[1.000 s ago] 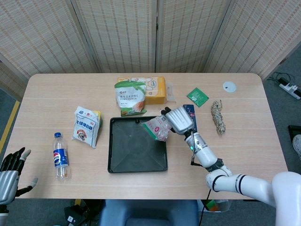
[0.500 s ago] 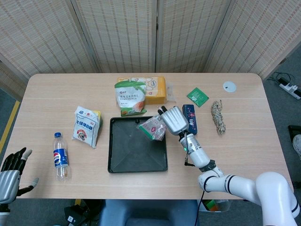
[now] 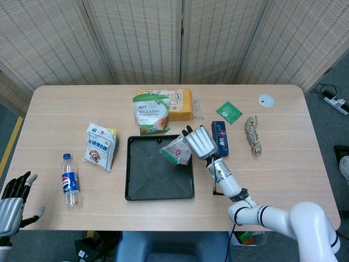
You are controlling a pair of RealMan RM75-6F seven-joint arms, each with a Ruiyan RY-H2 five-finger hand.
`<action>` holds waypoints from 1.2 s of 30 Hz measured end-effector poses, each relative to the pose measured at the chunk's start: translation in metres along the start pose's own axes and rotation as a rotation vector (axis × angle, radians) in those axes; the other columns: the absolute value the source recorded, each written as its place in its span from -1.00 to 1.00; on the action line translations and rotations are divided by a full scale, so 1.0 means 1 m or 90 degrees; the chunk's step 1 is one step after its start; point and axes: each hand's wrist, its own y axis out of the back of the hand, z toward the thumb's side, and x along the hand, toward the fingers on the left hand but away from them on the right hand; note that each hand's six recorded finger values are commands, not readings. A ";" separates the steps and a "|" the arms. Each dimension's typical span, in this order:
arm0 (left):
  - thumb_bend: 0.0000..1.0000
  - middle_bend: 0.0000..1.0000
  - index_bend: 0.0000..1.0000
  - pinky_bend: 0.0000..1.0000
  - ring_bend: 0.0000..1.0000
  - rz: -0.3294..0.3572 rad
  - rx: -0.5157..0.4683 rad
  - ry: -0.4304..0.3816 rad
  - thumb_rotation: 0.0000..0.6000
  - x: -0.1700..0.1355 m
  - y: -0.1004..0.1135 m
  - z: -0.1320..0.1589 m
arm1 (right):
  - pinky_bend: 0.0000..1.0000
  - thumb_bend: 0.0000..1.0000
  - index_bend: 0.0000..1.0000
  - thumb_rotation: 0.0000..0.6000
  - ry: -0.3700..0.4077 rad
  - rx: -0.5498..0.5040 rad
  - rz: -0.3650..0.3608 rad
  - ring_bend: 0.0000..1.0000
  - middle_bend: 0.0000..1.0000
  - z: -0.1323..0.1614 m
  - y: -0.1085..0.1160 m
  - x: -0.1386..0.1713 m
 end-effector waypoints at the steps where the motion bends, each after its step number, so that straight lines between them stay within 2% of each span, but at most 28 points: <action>1: -0.35 -0.99 -1.00 -1.00 -0.95 0.000 0.000 0.000 1.00 0.000 0.000 0.000 | 0.37 -0.29 0.55 1.00 -0.001 0.002 -0.002 0.72 0.18 0.000 -0.001 0.000; 22: -0.35 -0.99 -1.00 -1.00 -0.95 0.006 0.007 0.006 1.00 -0.001 0.002 -0.002 | 0.43 -0.29 0.60 1.00 -0.024 0.131 -0.037 0.79 0.25 0.010 -0.015 0.004; 31: -0.35 -0.99 -1.00 -1.00 -0.95 0.006 0.008 0.008 1.00 -0.002 0.001 -0.002 | 0.43 -0.29 0.62 1.00 -0.030 0.111 -0.040 0.80 0.27 0.012 -0.015 0.004; 36: -0.35 -0.99 -1.00 -1.00 -0.95 0.005 0.006 0.005 1.00 -0.001 0.001 -0.001 | 0.43 -0.29 0.62 1.00 -0.033 0.137 -0.052 0.80 0.27 0.011 -0.016 0.004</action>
